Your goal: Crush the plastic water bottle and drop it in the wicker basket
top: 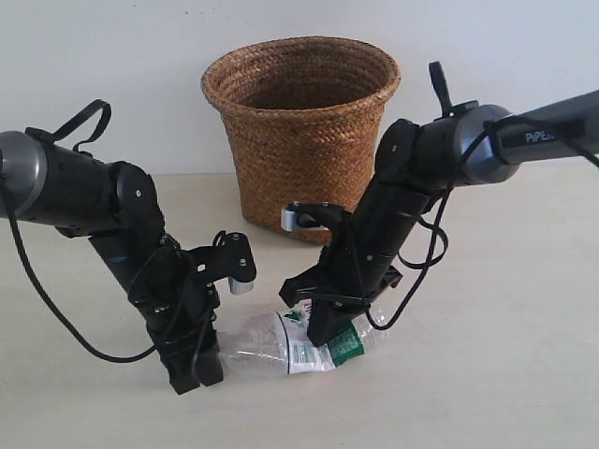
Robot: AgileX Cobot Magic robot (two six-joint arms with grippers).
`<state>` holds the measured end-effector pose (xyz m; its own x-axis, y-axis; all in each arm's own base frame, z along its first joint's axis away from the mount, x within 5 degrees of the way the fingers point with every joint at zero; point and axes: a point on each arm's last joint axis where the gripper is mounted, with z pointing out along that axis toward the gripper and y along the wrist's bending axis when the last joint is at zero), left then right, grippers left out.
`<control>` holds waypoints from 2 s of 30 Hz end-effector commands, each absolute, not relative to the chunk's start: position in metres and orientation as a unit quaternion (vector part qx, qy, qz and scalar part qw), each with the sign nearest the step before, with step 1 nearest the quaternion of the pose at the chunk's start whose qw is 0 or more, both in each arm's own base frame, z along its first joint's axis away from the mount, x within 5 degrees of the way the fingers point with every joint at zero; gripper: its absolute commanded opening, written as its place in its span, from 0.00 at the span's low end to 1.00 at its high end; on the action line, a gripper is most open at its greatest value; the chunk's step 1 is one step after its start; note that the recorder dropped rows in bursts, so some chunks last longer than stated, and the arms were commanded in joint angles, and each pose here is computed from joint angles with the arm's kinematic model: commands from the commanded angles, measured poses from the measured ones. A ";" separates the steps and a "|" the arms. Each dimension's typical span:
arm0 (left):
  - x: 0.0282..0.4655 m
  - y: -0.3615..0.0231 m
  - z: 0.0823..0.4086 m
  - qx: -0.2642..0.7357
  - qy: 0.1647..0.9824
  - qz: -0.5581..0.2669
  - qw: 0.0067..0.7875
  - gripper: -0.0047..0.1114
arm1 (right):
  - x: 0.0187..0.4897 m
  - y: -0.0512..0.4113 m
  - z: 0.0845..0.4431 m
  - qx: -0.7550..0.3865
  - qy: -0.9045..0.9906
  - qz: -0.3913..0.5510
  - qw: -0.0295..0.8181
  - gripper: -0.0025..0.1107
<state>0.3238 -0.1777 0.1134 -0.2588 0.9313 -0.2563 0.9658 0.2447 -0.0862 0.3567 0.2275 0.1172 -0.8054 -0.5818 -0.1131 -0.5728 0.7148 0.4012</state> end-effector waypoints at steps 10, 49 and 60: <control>0.321 -0.179 0.109 0.605 0.784 -0.123 0.071 0.08 | 0.364 0.217 0.075 0.352 -0.925 -0.131 0.064 0.02; 0.326 -0.180 0.106 0.645 0.748 -0.096 0.122 0.08 | 0.366 0.252 0.131 0.304 -0.909 -0.281 -0.045 0.02; 0.326 -0.180 0.106 0.644 0.749 -0.098 0.122 0.08 | 0.364 0.246 0.062 0.297 -0.923 -0.242 0.025 0.02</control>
